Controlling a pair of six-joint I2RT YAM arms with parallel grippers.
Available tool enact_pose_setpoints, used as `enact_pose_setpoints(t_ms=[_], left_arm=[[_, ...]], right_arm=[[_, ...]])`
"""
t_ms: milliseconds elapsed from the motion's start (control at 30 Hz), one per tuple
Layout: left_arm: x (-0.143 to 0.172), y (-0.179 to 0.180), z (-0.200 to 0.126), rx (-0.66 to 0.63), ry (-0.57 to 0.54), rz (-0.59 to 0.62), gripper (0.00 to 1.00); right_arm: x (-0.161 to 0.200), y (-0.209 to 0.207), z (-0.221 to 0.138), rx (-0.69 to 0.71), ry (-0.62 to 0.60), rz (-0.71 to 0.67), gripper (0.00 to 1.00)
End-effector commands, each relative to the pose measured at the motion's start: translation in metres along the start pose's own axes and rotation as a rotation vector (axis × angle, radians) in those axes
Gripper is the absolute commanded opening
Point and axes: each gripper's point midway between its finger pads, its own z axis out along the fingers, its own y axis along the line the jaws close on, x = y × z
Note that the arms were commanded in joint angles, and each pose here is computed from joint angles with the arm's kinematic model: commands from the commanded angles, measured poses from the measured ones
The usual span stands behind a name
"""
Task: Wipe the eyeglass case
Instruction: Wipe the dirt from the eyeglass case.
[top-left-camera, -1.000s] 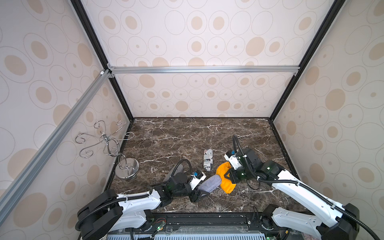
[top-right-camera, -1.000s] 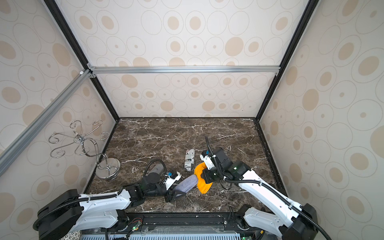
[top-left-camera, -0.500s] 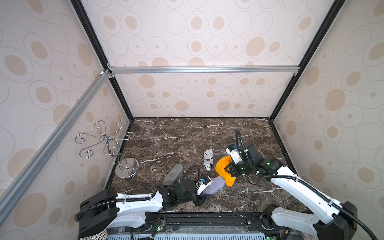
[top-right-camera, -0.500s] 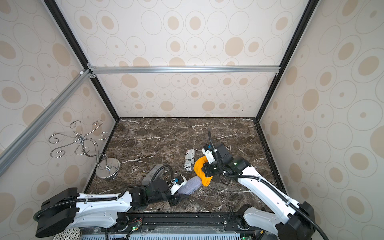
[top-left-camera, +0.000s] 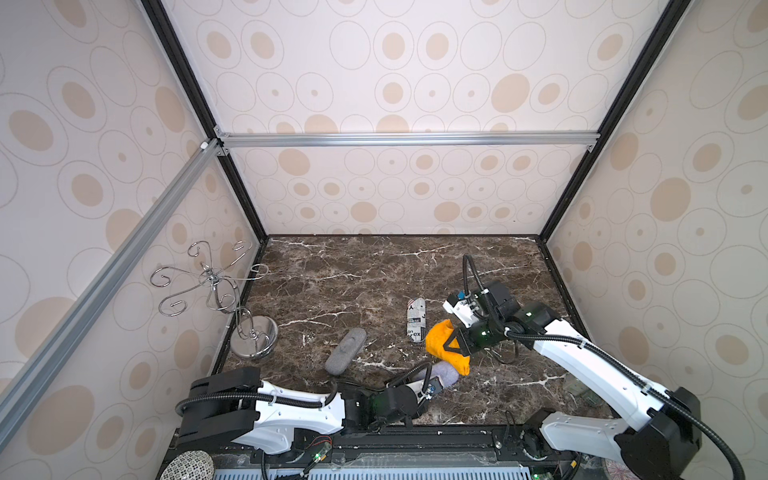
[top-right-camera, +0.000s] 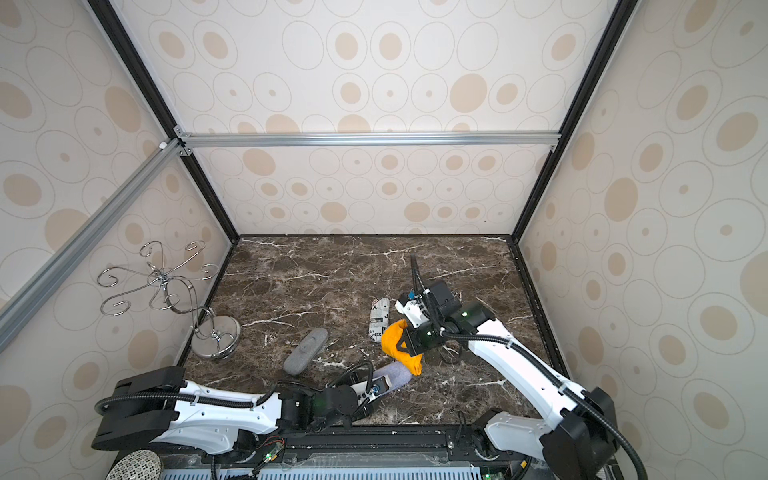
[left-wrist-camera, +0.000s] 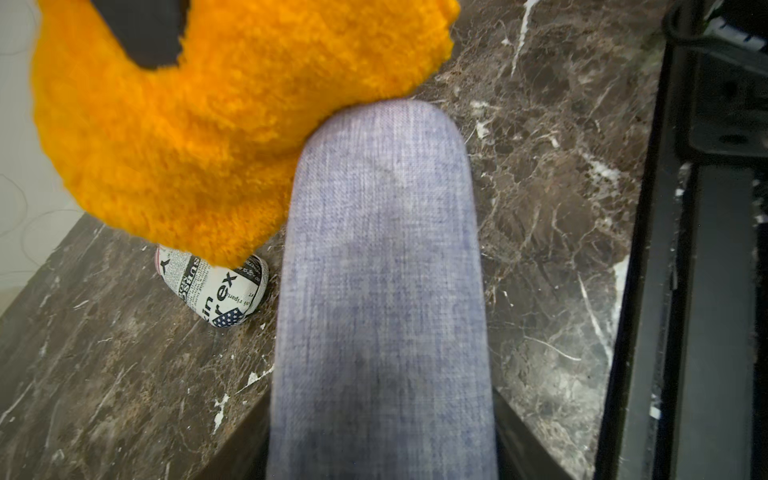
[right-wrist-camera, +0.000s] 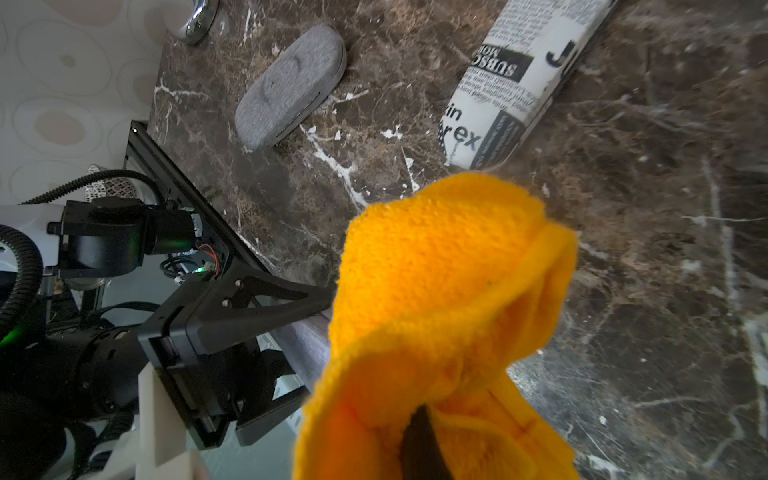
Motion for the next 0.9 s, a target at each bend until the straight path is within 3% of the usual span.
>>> enact_pose_setpoints(t_ms=[0, 433, 700, 867], left_arm=[[-0.035, 0.011, -0.002, -0.075, -0.068, 0.056, 0.48], [-0.065, 0.012, -0.006, -0.087, -0.107, 0.128, 0.48], [-0.055, 0.015, -0.010, -0.086, -0.076, 0.116, 0.47], [-0.045, 0.015, -0.013, -0.078, -0.062, 0.098, 0.47]], right_arm=[[0.000, 0.023, 0.002, -0.127, 0.035, -0.030, 0.00], [-0.005, 0.046, 0.044, -0.149, 0.156, -0.099, 0.00], [0.014, -0.004, 0.032, 0.134, 0.149, -0.091, 0.00], [0.029, -0.024, 0.011, 0.235, 0.118, -0.068, 0.00]])
